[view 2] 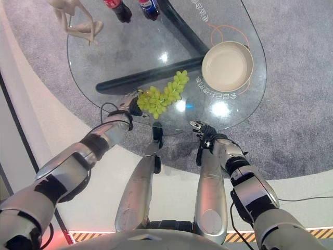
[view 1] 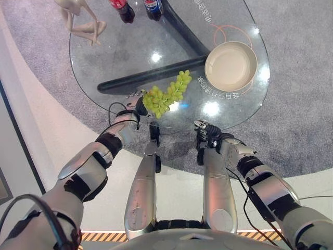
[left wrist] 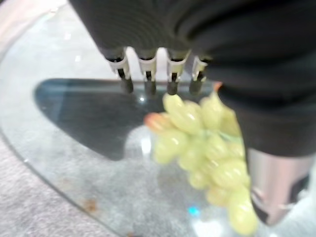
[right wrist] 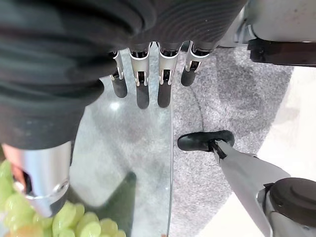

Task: Pick up fruits into the plate

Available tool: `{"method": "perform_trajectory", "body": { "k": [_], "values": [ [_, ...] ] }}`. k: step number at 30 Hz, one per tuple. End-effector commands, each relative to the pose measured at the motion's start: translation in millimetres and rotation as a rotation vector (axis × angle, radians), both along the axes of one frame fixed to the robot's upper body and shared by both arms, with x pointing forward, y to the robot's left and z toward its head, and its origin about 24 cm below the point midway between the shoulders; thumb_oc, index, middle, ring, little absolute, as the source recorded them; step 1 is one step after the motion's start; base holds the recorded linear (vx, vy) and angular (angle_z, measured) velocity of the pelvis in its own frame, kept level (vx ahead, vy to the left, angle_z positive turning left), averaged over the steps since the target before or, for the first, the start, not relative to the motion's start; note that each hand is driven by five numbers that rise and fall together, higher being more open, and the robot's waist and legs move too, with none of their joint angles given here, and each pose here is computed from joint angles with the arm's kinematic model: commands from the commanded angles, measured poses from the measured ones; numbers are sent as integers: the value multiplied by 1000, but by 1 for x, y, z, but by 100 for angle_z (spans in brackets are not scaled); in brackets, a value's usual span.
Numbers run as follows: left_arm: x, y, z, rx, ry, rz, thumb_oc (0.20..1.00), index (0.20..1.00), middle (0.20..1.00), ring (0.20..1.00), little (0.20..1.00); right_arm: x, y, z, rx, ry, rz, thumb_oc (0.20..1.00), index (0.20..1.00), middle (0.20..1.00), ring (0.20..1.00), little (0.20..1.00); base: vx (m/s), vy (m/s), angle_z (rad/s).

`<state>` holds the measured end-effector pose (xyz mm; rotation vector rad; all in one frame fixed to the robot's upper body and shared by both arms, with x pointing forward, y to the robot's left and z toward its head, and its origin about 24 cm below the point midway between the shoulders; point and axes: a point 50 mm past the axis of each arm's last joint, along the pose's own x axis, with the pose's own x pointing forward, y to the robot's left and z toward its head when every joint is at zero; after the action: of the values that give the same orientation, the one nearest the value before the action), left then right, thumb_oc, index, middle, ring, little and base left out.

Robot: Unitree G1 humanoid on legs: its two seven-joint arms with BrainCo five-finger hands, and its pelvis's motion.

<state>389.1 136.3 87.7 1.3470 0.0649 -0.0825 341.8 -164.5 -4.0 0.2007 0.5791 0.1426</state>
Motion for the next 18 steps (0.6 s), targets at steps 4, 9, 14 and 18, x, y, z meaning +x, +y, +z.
{"method": "perform_trajectory", "body": {
  "k": [4,9,14,18],
  "values": [
    [14,9,26,79,-107,95,1000,1000,1000,1000,1000,1,21,1,147,-11,-3,1000,1000,1000,1000,1000,-13,-8,-7],
    [17,9,33,89,-146,123,1000,1000,1000,1000,1000,6,24,8,195,-37,-26,1000,1000,1000,1000,1000,-10,-22,-11],
    [20,6,45,82,-211,141,1000,1000,1000,1000,1000,11,25,12,221,-48,-42,1000,1000,1000,1000,1000,4,-42,-4],
    [22,6,51,95,-223,157,1000,1000,1000,1000,1000,15,26,18,238,-58,-50,1000,1000,1000,1000,1000,2,-38,-5]
  ]
}}
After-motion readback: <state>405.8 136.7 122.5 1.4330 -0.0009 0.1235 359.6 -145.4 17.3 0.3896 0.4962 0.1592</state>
